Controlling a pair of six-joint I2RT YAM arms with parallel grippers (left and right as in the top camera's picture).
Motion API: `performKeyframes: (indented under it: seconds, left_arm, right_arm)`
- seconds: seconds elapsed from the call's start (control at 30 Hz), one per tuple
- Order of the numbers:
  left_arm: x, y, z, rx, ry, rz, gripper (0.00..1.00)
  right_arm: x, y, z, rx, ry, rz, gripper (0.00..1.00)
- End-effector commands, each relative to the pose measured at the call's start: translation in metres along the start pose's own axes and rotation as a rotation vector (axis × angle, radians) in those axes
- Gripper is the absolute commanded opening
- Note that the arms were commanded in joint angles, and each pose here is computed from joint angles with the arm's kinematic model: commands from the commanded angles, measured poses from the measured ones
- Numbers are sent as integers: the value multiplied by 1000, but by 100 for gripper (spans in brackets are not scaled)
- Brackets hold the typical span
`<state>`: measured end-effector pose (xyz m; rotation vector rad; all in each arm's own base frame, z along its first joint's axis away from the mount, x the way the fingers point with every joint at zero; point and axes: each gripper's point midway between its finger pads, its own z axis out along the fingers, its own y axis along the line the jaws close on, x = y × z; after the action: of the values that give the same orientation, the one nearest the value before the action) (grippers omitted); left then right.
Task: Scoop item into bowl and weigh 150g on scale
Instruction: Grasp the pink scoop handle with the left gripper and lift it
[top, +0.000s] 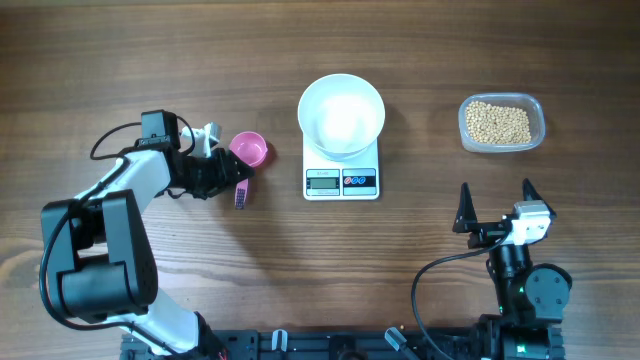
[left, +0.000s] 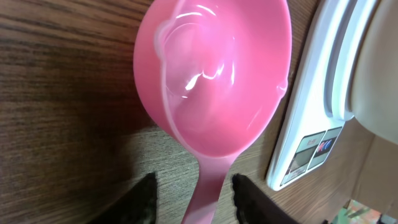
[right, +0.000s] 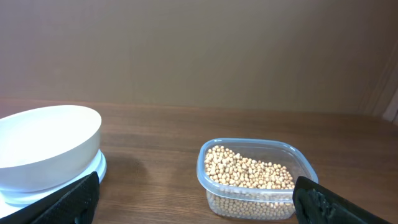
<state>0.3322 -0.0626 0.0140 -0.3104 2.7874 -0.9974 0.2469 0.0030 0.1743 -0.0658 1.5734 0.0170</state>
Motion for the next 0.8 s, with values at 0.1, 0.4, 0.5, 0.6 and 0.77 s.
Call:
performKeyframes:
  seconds: [0.1,0.4,0.5,0.6,0.77]
  left_arm:
    - [9,1,3,22,31,-7,33]
    - [10,-3,3,45,38,-18,8]
    - [10,-23,0,165,45,-14,4]
    - [10,-42,-4,273,53,-41,4]
    - [11,-128,-60,863,125,-16,4]
  right_arm:
    - [-2,-1,0,6,-8,5,100]
    - [-2,-1,0,6,-9,5,100]
    - [-2,-1,0,6,-9,5,100]
    - [-2,-1,0,6,-9,5,100]
    - [-2,-1,0,6,-8,5,100]
